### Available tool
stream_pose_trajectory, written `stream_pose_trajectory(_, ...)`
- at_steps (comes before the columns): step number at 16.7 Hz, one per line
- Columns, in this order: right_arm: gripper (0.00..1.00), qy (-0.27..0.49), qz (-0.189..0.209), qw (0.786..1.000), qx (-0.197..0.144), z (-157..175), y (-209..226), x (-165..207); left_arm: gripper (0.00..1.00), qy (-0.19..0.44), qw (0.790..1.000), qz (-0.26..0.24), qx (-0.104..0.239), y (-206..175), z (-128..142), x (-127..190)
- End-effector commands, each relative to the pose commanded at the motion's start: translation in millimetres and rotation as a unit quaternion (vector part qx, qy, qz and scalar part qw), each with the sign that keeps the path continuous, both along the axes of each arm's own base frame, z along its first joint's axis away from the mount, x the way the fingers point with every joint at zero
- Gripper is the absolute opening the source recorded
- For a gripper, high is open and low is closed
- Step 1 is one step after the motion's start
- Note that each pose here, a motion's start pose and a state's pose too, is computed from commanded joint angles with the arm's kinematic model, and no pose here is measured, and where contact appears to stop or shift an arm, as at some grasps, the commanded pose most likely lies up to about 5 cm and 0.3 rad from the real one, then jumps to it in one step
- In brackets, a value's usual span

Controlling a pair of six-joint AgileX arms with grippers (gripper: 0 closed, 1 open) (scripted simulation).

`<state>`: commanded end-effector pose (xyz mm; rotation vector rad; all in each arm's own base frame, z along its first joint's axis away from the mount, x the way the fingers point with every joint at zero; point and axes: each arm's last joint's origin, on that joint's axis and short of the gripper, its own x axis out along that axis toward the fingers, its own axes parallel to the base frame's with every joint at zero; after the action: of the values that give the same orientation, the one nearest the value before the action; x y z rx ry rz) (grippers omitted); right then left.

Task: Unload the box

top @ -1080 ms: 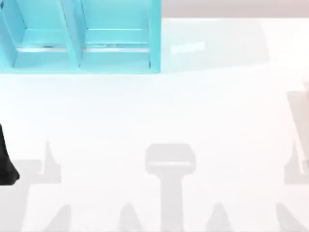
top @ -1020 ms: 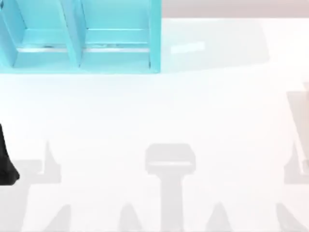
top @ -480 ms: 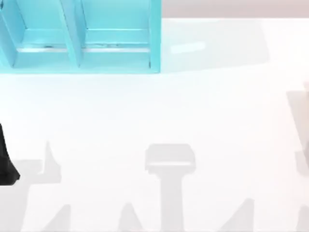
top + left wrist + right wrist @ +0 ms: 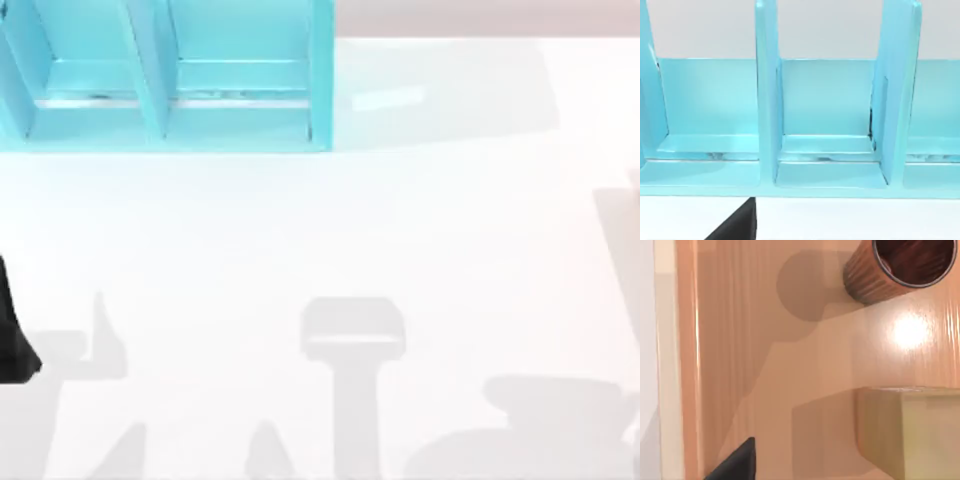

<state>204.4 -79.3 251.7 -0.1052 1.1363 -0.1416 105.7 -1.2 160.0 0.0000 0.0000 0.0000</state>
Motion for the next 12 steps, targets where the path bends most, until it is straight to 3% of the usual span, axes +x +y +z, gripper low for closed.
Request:
stream_pose_trajectory(6, 1.00, 0.179, -0.006, 0.982, 0.065, -8.4, -58.8, 46.7, 1.00, 0.000, 1.000, 0.000, 0.000, 0.0, 0.0, 0.0)
stream_pose_trajectory(12, 1.00, 0.212, -0.006, 0.974, 0.083, -9.5, -75.0, 52.1, 1.00, 0.000, 1.000, 0.000, 0.000, 0.0, 0.0, 0.0)
